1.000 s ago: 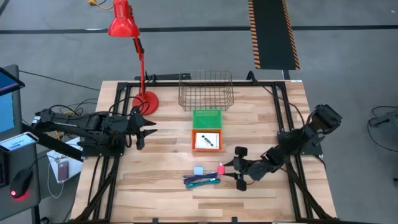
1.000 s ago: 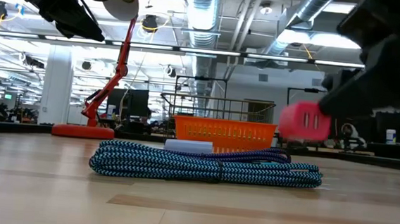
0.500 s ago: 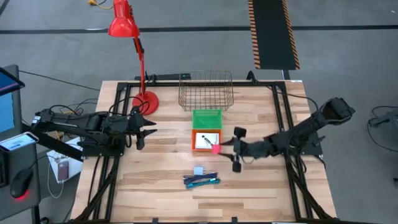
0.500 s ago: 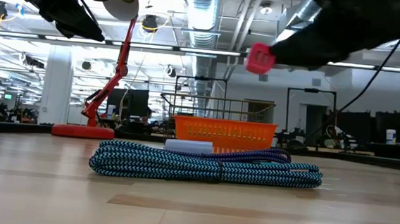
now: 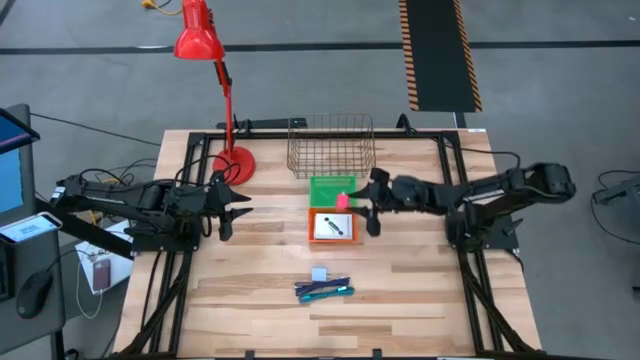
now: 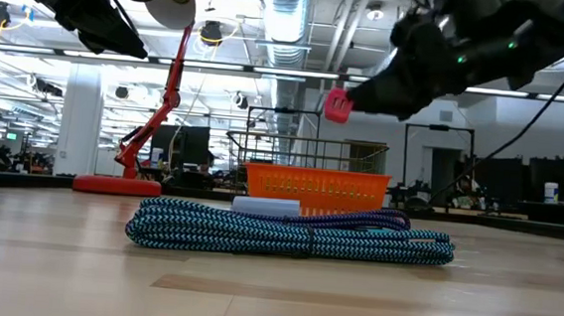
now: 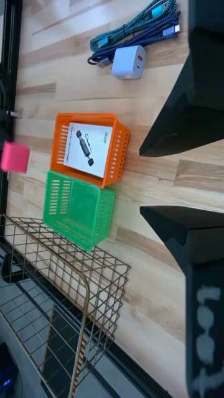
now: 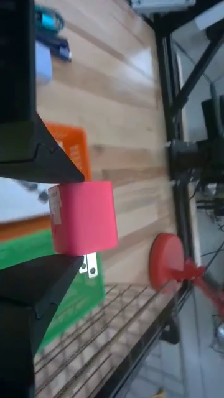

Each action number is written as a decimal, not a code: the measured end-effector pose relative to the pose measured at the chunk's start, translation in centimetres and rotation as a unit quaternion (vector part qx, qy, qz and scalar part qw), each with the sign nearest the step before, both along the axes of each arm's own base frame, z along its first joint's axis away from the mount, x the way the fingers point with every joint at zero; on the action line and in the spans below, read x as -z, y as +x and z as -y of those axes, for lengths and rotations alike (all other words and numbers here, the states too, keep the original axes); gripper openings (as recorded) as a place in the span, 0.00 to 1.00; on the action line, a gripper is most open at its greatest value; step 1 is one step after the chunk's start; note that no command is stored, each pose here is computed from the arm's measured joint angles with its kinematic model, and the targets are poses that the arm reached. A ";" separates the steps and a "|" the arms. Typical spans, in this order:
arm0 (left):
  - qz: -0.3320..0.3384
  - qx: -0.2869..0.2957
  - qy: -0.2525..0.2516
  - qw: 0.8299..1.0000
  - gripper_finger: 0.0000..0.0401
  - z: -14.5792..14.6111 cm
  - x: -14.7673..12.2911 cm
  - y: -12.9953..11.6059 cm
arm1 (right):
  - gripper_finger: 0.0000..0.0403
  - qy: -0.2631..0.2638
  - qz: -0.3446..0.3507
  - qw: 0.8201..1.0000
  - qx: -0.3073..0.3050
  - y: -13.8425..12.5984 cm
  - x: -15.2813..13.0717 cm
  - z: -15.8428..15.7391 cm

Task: Pick and place items into bin
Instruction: Put the pink charger adapter into the green basket, then put the blue charger adapter into the green basket

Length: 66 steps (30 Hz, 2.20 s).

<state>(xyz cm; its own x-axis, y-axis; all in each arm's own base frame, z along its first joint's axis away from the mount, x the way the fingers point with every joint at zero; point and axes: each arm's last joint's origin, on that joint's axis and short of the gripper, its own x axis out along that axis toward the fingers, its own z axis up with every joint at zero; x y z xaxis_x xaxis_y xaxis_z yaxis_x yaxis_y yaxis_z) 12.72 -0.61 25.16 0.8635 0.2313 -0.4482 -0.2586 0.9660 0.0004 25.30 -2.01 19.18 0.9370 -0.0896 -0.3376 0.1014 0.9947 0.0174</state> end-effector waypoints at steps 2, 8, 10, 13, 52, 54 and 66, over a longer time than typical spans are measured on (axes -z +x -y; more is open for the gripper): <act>0.000 0.000 0.000 1.000 0.32 0.0 0.0 0.0 | 0.39 0.008 -0.005 1.000 0.006 -0.2 0.1 1.1; 0.000 0.000 0.000 1.000 0.32 0.0 0.0 0.0 | 0.39 0.025 -0.013 1.000 0.013 -0.6 0.3 3.2; 0.000 0.000 0.000 1.000 0.32 0.0 0.0 0.0 | 0.39 0.027 -0.016 0.999 0.016 -0.7 0.4 3.6; 0.000 0.000 0.000 1.000 0.32 0.0 0.0 0.0 | 0.40 0.031 -0.015 0.999 0.015 -0.8 0.4 3.9; 0.000 0.000 0.000 1.000 0.32 0.0 0.0 0.0 | 0.46 0.191 -0.134 0.972 -0.041 -4.7 -1.1 -3.7; 0.000 0.000 0.000 1.000 0.32 0.0 0.0 0.0 | 0.46 0.218 -0.184 0.957 -0.047 -5.5 -0.5 -5.2; 0.000 0.000 0.000 1.000 0.32 0.0 0.0 0.0 | 0.46 0.241 -0.255 0.935 -0.054 -8.3 0.8 -12.3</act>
<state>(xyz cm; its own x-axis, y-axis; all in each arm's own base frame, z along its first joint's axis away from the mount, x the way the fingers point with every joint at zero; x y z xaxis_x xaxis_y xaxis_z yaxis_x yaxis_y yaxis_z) 12.72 -0.61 25.16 0.8632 0.2325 -0.4481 -0.2595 0.9657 0.0011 16.97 10.34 18.33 0.6383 0.2737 -0.7195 0.1187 0.8885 0.4432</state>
